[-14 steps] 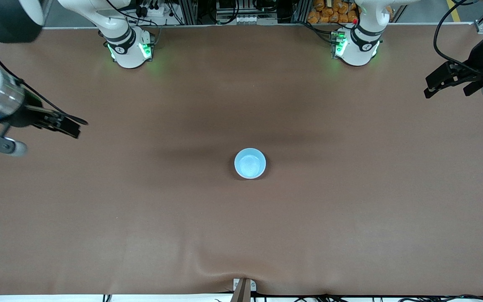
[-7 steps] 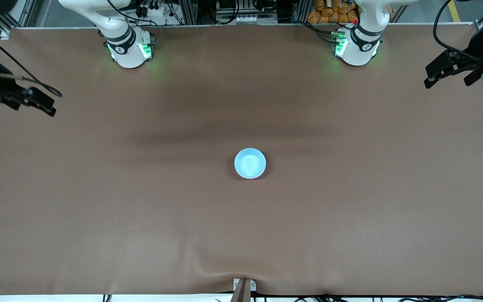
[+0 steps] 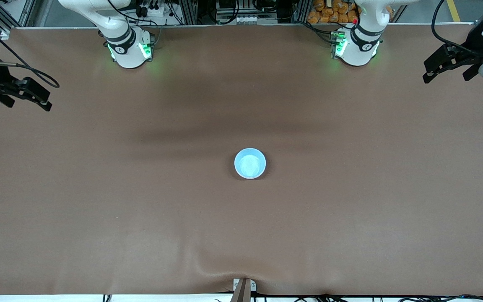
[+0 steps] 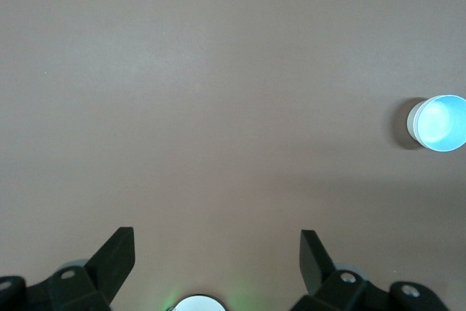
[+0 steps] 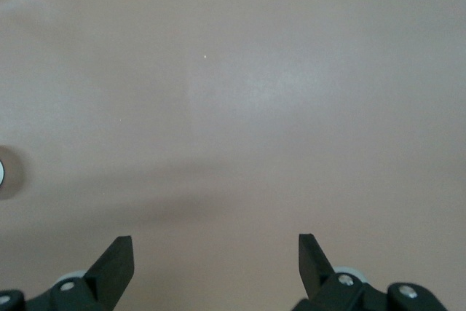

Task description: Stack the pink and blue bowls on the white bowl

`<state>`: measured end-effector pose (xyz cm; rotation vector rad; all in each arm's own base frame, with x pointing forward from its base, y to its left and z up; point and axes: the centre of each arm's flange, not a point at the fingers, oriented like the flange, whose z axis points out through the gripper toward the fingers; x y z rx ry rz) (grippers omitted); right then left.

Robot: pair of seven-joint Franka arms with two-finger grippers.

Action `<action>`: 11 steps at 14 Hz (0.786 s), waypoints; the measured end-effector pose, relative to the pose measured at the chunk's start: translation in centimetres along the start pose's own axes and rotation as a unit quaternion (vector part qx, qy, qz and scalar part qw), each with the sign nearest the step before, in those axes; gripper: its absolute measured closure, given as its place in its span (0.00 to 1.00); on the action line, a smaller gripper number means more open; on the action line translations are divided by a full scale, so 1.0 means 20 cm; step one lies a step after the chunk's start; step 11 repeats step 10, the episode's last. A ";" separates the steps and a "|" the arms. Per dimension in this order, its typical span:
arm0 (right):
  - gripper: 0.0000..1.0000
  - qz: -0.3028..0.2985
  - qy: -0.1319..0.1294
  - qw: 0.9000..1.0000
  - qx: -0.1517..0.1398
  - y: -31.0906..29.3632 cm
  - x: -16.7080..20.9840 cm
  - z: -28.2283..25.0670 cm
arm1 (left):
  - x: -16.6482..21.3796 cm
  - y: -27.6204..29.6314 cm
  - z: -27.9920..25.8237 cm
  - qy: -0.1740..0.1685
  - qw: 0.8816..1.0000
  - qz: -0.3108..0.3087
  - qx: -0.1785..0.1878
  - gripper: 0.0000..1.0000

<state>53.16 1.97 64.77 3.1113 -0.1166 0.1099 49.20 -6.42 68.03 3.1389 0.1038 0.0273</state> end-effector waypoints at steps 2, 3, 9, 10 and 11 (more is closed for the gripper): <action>0.00 -0.014 0.001 1.000 0.000 0.03 0.03 -0.02 | 0.00 0.00 0.00 0.000 1.000 0.000 0.000 0.00; 0.00 -0.016 0.001 1.000 0.000 0.03 0.04 -0.01 | 0.00 0.00 0.00 0.000 1.000 0.000 0.000 0.00; 0.00 -0.020 -0.014 1.000 -0.002 0.02 0.04 0.00 | 0.00 0.00 0.00 -0.003 1.000 0.000 0.000 0.00; 0.00 -0.021 -0.016 1.000 -0.002 0.02 0.04 0.01 | 0.00 0.00 0.00 -0.004 1.000 0.000 0.001 0.00; 0.00 -0.021 -0.016 1.000 -0.002 0.02 0.04 0.01 | 0.00 0.00 0.00 -0.004 1.000 0.000 0.001 0.00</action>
